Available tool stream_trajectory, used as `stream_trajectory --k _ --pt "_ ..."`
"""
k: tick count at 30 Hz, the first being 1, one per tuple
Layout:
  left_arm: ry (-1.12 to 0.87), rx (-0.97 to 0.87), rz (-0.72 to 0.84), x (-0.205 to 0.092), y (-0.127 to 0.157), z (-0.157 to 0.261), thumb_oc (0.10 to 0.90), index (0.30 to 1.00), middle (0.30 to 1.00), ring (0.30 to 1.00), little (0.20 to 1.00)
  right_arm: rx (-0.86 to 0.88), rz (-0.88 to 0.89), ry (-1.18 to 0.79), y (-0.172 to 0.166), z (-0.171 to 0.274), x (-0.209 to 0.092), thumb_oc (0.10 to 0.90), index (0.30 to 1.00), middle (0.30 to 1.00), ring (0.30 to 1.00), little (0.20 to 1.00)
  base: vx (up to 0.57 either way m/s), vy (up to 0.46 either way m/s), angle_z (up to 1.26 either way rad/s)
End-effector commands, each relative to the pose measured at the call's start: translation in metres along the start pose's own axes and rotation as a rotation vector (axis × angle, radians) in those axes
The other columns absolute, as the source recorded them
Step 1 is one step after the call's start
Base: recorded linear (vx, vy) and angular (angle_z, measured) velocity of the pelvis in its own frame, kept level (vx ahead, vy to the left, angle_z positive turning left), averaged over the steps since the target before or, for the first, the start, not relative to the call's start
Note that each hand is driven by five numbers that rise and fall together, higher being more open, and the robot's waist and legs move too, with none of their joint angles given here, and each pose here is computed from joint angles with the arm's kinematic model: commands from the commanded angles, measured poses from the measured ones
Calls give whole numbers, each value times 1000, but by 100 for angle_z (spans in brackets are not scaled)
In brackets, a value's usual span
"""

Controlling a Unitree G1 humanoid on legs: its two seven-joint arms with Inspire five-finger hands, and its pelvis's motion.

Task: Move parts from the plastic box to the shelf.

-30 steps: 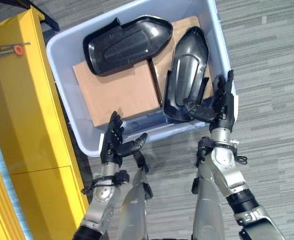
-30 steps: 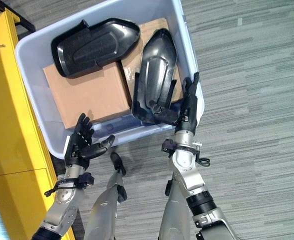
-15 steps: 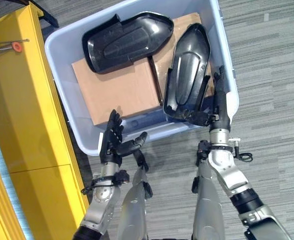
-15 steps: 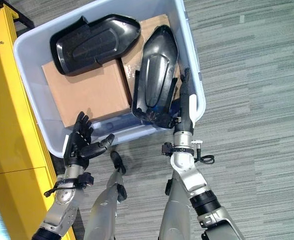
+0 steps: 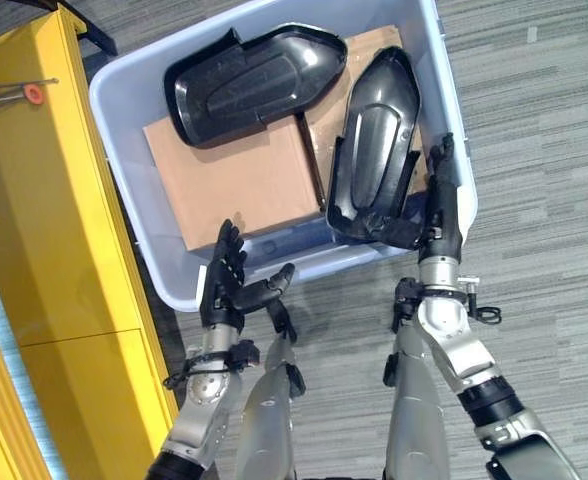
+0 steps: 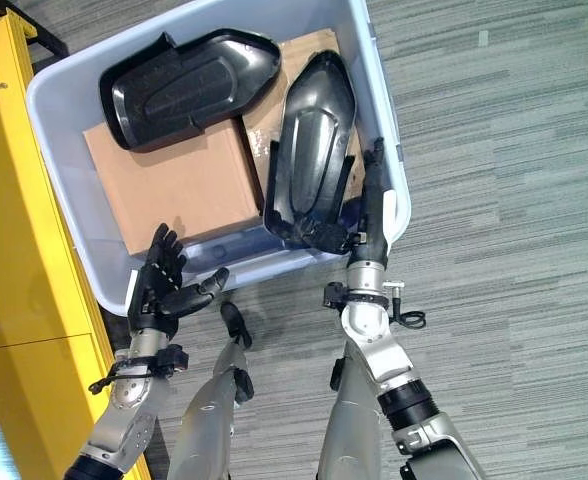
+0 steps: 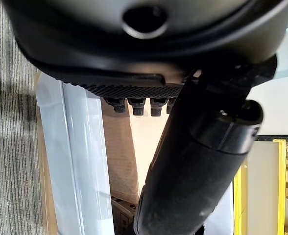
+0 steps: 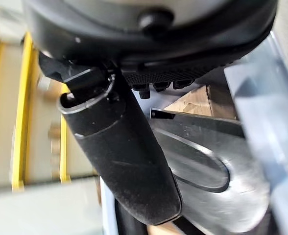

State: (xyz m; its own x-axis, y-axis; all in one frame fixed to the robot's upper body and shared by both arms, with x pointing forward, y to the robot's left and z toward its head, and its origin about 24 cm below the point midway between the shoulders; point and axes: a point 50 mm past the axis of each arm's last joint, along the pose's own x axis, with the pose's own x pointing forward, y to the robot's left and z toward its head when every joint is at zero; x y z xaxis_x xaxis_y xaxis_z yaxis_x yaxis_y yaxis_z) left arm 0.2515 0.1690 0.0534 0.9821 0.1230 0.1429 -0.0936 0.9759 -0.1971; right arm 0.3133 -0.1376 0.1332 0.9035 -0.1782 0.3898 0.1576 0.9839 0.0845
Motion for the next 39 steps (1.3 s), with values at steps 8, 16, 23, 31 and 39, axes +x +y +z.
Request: stream_trajectory --k 8,16,23,31,39 --pt "18 46 -2 1 6 1 900 1000 1000 1000 1000 365 -40 25 12 8 10 900 1000 1000 1000 1000 0 0 0" --pt "16 35 -7 2 3 1 900 1000 1000 1000 1000 313 -43 53 15 4 18 900 1000 1000 1000 1000 0 0 0" --pt "7 34 -7 2 2 2 900 1000 1000 1000 1000 146 -57 74 12 -7 25 900 1000 1000 1000 1000 0 0 0" --pt "0 20 -27 4 -3 4 900 1000 1000 1000 1000 33 -86 154 5 -24 37 400 300 300 300 300 0 0 0" --pt "0 18 -28 5 -4 3 900 1000 1000 1000 1000 37 -95 180 4 -29 39 400 300 300 300 300 0 0 0"
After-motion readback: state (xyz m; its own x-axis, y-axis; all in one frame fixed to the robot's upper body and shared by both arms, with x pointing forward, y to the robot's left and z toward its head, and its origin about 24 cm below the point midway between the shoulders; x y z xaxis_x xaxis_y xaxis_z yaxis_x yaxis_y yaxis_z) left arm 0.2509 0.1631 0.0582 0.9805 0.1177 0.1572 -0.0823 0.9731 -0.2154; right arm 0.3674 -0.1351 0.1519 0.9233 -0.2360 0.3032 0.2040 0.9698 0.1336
